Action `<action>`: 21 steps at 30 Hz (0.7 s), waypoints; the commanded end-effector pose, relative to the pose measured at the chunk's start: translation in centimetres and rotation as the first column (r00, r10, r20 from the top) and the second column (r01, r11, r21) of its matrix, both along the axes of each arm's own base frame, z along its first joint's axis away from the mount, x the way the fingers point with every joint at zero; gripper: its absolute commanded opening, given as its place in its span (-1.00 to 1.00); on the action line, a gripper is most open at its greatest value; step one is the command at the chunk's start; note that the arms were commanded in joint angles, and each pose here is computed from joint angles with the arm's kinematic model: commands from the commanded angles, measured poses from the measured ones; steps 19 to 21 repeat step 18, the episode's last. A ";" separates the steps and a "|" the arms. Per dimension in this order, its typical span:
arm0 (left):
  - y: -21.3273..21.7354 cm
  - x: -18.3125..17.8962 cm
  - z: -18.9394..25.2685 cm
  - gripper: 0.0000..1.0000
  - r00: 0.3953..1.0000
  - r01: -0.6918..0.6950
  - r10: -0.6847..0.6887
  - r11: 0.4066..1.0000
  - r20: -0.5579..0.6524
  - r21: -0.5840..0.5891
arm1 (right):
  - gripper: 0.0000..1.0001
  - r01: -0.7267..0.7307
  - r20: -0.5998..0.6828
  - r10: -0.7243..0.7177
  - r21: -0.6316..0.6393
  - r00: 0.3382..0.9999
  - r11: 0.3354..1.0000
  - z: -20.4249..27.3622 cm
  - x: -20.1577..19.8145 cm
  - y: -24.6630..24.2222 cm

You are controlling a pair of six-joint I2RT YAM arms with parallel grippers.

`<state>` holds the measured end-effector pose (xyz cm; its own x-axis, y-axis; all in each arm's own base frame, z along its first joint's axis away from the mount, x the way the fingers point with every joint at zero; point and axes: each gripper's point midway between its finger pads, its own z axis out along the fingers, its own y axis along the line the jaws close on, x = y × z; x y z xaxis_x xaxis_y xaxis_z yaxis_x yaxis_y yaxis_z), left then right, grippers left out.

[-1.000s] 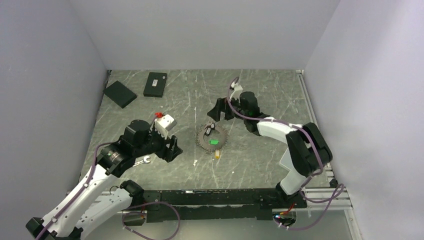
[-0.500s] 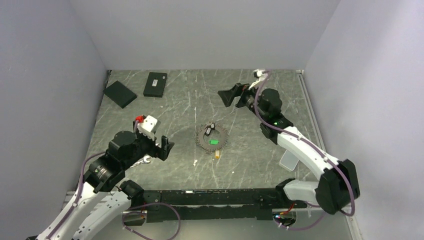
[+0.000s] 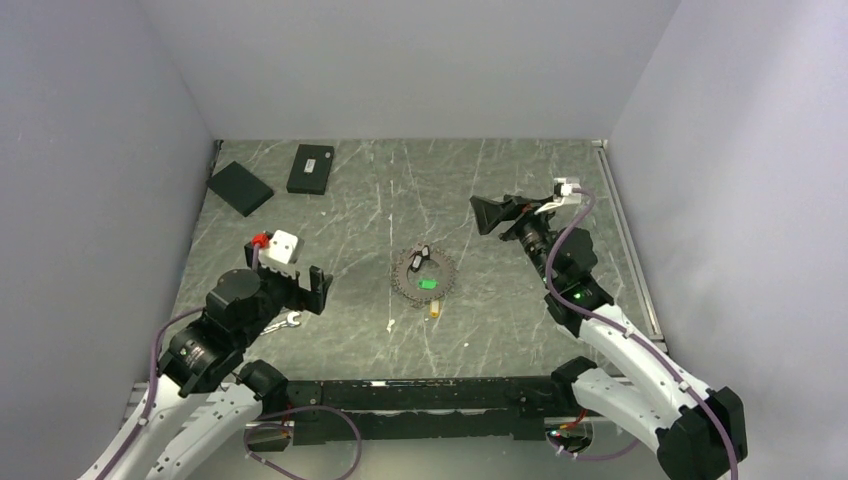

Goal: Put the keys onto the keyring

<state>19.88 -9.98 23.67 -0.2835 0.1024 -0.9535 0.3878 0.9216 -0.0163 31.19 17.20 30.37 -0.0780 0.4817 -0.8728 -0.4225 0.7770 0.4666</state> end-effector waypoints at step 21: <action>0.8 0.1 0.9 0.99 0.999 -0.040 0.041 0.999 0.035 -0.016 | 1.00 0.009 0.014 -0.009 0.042 1.000 0.999 0.3 -0.1 -0.2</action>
